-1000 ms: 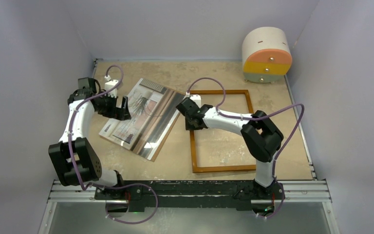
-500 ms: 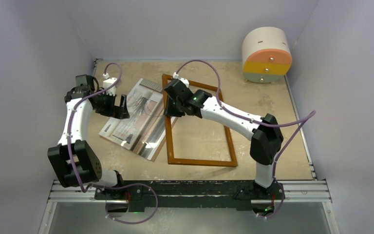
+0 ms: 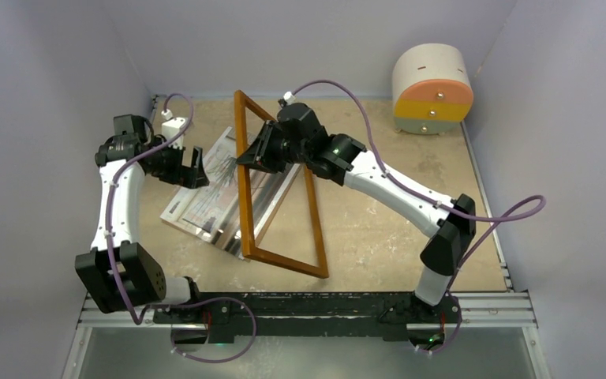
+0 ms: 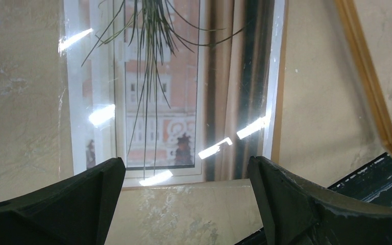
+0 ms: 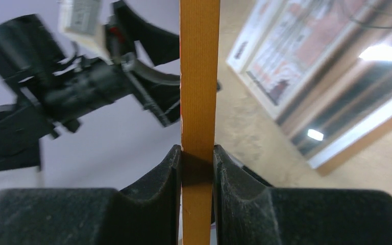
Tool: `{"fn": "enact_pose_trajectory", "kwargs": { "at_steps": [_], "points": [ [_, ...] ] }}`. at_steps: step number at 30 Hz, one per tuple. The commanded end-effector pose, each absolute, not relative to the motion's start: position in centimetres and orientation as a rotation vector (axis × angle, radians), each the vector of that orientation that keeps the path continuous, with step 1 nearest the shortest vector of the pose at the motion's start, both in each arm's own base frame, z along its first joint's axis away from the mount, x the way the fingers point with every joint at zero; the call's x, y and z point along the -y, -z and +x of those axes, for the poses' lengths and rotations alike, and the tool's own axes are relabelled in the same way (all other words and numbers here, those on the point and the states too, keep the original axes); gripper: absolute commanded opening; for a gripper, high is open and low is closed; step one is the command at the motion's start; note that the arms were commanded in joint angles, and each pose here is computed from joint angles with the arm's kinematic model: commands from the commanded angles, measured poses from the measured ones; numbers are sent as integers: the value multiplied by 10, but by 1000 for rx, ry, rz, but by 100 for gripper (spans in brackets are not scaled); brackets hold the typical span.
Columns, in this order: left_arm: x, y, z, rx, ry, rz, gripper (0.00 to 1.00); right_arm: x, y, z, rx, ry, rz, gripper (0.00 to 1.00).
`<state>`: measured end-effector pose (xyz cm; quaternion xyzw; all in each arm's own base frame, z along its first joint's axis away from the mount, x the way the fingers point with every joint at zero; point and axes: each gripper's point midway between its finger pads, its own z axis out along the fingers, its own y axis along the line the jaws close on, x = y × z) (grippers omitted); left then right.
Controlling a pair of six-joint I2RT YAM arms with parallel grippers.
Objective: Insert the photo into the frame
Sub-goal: Turn over the photo frame at the center of the board.
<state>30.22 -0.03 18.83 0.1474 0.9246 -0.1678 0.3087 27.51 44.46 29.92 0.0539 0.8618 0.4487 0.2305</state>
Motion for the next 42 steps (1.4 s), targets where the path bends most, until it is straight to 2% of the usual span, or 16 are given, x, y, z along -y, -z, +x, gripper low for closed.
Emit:
{"fn": "enact_pose_trajectory", "kwargs": {
  "at_steps": [1,6,13,21,24,29,30,36,42],
  "points": [
    [17,-222,297,-2335,516,475,100,-446,-398,261,-2116,-1590,124,0],
    [30,-240,297,-2228,545,522,100,-419,-400,267,-2052,-1696,169,0],
    [66,-246,307,-2221,511,608,100,-372,-389,266,-1904,-2008,230,0],
    [113,-234,318,-2225,410,750,100,-317,-359,262,-1971,-1919,258,0],
    [129,-241,323,-2202,419,772,100,-291,-342,261,-2011,-1859,289,12],
    [161,-257,333,-2164,428,813,100,-251,-307,266,-2114,-1704,356,50],
    [167,-258,335,-2158,424,825,100,-242,-302,268,-2138,-1650,370,55],
    [201,-251,333,-2159,440,898,100,-204,-291,275,-2248,-1395,371,69],
    [199,-234,336,-2196,388,926,100,-163,-285,280,-2340,-981,361,67]
  ]
}}
